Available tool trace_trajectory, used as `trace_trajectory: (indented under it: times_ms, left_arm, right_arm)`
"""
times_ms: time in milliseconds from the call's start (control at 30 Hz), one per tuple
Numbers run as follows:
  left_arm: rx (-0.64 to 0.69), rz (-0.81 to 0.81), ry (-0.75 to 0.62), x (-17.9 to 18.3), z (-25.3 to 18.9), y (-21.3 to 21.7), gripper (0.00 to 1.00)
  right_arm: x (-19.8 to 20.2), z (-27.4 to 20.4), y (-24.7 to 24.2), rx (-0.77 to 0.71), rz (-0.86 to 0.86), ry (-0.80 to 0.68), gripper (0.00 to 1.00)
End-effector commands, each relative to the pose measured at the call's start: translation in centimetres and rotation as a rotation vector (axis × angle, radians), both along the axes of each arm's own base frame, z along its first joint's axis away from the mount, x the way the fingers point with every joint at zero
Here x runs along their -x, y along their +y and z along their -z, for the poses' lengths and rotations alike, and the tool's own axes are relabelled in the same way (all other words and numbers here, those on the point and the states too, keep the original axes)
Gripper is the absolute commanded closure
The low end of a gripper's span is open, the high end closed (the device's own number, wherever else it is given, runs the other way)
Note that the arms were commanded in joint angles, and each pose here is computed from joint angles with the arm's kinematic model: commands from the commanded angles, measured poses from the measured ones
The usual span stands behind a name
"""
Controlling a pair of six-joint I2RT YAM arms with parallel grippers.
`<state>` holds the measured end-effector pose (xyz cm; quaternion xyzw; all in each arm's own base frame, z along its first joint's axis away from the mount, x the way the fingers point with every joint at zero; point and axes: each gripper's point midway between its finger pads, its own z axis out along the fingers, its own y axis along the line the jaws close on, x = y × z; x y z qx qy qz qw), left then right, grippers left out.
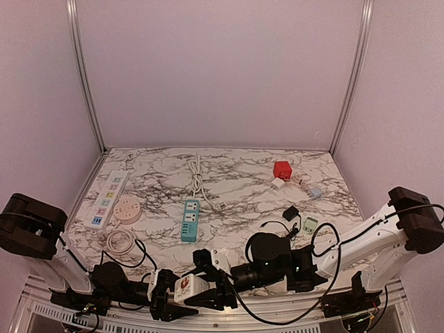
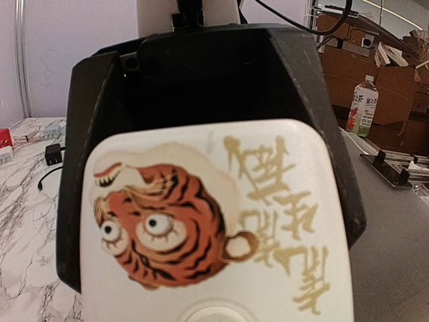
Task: Insert the plug
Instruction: Pass from the right arm to the left, then pass from the left arm to the right
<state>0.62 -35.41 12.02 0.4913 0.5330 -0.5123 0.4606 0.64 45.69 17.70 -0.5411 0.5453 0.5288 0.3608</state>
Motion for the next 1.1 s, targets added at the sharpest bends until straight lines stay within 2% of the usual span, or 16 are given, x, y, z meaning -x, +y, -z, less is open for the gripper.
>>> trace_trajectory:
  times_ms: [0,167,233,300,433,467,500,533,833,1067]
  left_arm:
    - [0.187,-0.044,-0.008,-0.7,-4.8,0.5,1.00]
    - [0.151,-0.117,-0.020,-1.9,-4.5,1.5,1.00]
    - [0.107,-0.124,-0.027,-2.0,-4.0,1.2,1.00]
    - [0.078,-0.129,-0.033,-2.1,-3.9,1.1,1.00]
    - [0.074,-0.147,-0.035,-2.4,-4.3,1.8,1.00]
    - [0.058,-0.155,-0.037,-2.5,-4.0,1.9,1.00]
    - [0.047,-0.161,-0.039,-2.6,-3.9,2.0,1.00]
    - [0.037,-0.163,-0.042,-2.7,-3.8,2.0,1.00]
    - [-0.141,-0.212,-0.054,-3.6,-2.1,2.2,1.00]
    - [-0.181,-0.285,-0.040,-4.7,-1.8,2.8,1.00]
  right_arm:
    - [-0.2,-2.1,1.8,-0.029,0.004,-0.050,0.76]
    - [-0.3,-1.7,2.1,0.032,0.002,-0.085,0.54]
    - [-0.5,-1.7,2.2,0.047,0.006,-0.099,0.51]
    - [-0.6,-1.7,2.2,0.057,0.008,-0.111,0.43]
    - [-0.6,-1.8,2.2,0.065,0.007,-0.115,0.22]
    - [-0.6,-1.9,2.2,0.068,0.006,-0.116,0.16]
    - [-0.6,-1.9,2.2,0.073,0.010,-0.117,0.05]
    - [-0.7,-2.0,2.2,0.073,0.012,-0.121,0.02]
    - [-1.7,-3.1,1.7,0.124,0.058,-0.173,0.01]
    - [-2.6,-3.3,1.5,0.179,0.100,-0.204,0.01]
